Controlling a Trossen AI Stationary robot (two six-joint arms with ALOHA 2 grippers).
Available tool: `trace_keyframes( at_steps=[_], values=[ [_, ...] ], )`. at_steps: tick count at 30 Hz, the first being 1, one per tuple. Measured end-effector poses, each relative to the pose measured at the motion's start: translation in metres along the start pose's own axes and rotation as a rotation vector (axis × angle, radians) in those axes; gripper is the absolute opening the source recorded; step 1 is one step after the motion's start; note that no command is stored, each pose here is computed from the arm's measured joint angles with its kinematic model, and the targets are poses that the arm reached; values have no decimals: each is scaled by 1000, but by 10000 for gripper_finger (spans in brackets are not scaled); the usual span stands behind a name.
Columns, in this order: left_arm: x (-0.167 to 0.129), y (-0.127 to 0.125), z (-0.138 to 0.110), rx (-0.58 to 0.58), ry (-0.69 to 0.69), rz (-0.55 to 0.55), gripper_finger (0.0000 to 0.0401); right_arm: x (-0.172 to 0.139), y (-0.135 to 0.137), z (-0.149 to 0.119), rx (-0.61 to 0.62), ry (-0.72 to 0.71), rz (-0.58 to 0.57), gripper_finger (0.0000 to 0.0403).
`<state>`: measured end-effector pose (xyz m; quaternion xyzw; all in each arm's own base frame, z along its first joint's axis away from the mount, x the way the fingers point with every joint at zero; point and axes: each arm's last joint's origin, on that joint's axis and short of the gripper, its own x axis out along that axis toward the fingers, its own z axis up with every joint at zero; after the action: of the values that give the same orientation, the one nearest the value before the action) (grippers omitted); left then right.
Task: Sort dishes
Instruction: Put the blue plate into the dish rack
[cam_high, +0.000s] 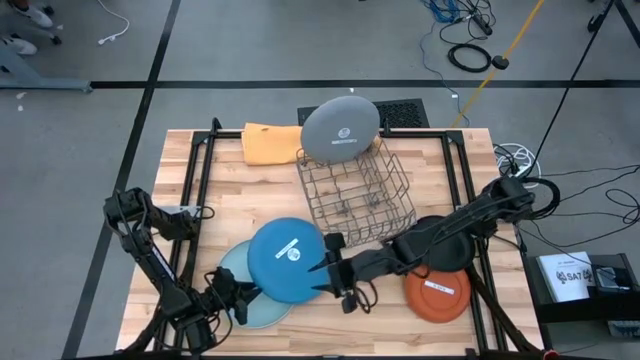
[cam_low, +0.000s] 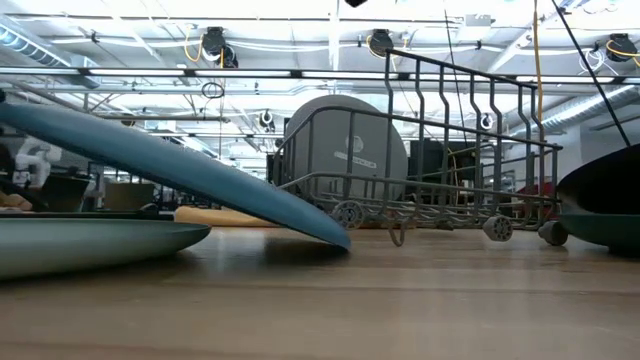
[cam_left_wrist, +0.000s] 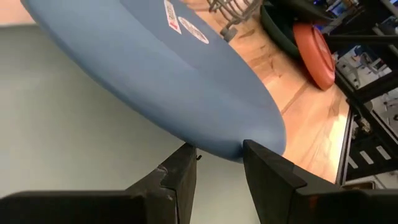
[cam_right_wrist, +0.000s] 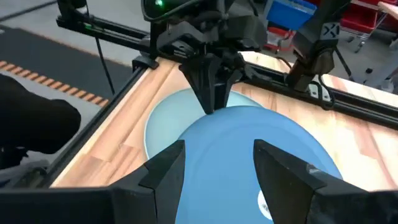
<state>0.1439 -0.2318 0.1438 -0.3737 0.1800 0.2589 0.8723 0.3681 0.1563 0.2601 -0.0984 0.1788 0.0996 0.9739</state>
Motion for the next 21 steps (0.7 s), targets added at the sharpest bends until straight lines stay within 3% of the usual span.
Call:
trace_keyframes(
  at_steps=[9,21],
  values=[
    [2,0,4,17,-65,-17,132,41,6,-1,-52,111,-1,183],
    [5,-2,8,54,-144,-47,132,79,2,-28,-48,251,-19,182]
  ],
)
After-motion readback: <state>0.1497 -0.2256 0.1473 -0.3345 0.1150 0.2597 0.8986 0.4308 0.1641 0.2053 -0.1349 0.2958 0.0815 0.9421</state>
